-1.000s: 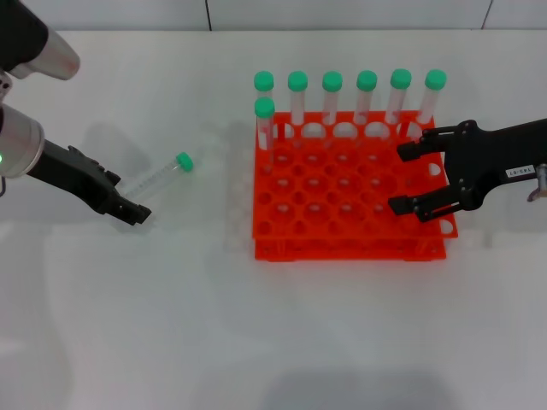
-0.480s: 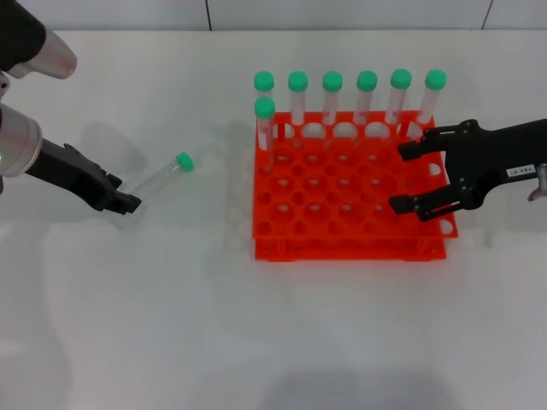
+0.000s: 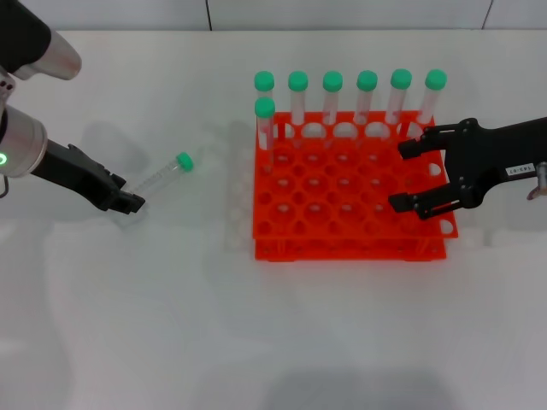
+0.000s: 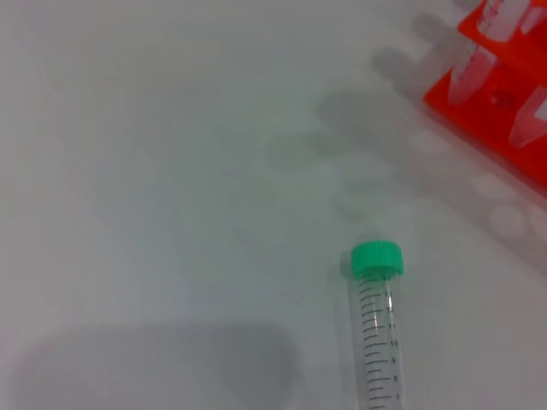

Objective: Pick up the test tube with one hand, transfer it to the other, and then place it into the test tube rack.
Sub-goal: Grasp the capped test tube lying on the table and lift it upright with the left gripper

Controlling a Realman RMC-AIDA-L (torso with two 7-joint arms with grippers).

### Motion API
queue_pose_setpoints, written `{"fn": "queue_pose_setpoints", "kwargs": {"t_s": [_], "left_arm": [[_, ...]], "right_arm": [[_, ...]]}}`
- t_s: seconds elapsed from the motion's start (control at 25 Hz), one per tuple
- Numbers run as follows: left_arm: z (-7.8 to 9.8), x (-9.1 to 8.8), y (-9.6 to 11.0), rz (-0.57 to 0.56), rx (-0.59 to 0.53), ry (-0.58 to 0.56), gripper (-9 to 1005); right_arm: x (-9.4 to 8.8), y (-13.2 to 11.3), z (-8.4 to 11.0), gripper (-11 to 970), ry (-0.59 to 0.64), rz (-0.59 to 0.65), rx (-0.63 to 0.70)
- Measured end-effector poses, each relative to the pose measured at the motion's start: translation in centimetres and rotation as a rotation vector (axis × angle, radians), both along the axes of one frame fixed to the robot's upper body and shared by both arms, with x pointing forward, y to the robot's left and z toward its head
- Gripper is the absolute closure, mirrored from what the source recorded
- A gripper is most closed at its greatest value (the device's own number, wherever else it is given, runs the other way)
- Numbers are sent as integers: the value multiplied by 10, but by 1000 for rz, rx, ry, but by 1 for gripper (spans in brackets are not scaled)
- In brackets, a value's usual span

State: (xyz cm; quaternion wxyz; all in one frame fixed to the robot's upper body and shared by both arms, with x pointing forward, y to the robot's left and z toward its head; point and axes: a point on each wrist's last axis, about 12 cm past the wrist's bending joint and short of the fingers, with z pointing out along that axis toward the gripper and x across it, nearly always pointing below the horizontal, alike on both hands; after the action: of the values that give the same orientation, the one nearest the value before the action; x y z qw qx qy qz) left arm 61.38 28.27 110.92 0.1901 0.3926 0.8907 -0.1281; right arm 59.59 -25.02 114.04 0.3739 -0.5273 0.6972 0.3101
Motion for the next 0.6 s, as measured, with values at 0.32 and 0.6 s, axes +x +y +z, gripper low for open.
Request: {"fn": "queue_pose_setpoints", "kwargs": {"t_s": [0.32, 0.6], "left_arm": [[-7, -2, 0, 6, 1, 14, 539], [-10, -1, 2, 22, 3, 9, 618]], "right_arm": [[0, 1, -1, 88, 0, -1, 0], [0, 2, -1, 88, -1, -4, 0]]}}
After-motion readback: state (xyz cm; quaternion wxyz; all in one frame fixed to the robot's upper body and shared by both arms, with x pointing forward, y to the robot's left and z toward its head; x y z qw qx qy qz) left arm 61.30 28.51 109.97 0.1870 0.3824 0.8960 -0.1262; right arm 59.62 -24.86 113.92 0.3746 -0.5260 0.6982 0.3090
